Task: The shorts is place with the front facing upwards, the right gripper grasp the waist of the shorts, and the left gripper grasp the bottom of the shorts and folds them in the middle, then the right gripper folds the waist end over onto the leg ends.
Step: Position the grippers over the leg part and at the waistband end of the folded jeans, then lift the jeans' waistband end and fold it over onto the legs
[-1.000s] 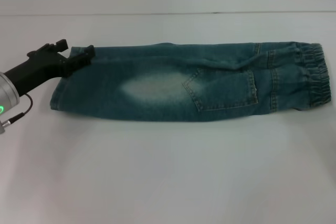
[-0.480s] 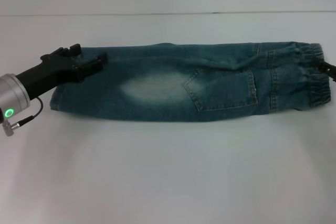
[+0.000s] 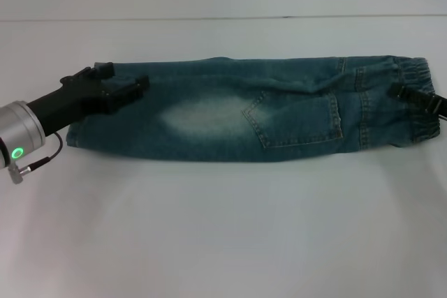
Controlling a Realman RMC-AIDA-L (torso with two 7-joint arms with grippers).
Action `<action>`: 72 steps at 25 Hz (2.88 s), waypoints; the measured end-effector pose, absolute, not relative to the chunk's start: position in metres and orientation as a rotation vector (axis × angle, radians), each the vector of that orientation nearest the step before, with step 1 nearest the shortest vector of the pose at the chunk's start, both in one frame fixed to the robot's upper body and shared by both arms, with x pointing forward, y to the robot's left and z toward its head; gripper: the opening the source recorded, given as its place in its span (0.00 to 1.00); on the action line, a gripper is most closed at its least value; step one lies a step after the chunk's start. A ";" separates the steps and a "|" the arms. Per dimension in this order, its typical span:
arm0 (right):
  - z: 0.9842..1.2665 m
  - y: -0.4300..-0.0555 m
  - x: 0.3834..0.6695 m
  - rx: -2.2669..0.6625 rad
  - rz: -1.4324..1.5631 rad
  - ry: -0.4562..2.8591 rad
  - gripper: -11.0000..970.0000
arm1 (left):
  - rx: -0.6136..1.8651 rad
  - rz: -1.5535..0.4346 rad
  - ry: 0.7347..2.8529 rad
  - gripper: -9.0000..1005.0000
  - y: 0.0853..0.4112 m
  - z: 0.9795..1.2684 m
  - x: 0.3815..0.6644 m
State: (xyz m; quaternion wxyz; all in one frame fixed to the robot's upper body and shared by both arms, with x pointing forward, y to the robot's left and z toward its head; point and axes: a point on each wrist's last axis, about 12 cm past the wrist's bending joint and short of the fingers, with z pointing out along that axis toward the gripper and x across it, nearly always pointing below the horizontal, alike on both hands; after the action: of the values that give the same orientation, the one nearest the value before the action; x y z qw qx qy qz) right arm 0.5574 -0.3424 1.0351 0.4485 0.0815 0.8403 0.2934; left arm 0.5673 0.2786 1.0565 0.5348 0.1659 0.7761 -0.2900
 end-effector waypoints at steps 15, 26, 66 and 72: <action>1.038 -0.341 0.557 0.143 0.748 2.099 0.59 | 0.432 -0.721 1.804 0.87 0.266 1.056 0.567; 1.049 -0.342 0.550 0.118 0.868 2.043 0.15 | 0.446 -0.768 1.677 0.87 0.242 1.053 0.564; 1.226 -0.217 0.626 -0.668 1.148 1.891 0.13 | 0.747 -0.523 1.588 0.01 0.091 1.018 0.519; 1.226 -0.184 0.637 -0.754 1.135 1.918 0.13 | 0.746 -0.538 1.581 0.01 0.089 1.019 0.517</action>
State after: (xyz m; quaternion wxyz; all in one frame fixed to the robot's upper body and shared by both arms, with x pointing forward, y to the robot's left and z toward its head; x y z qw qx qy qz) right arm 0.6366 -0.1844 1.2256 0.3843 -0.2957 0.7527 0.4453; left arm 0.5175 0.0887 1.0193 0.6102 0.3233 0.6848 -0.2329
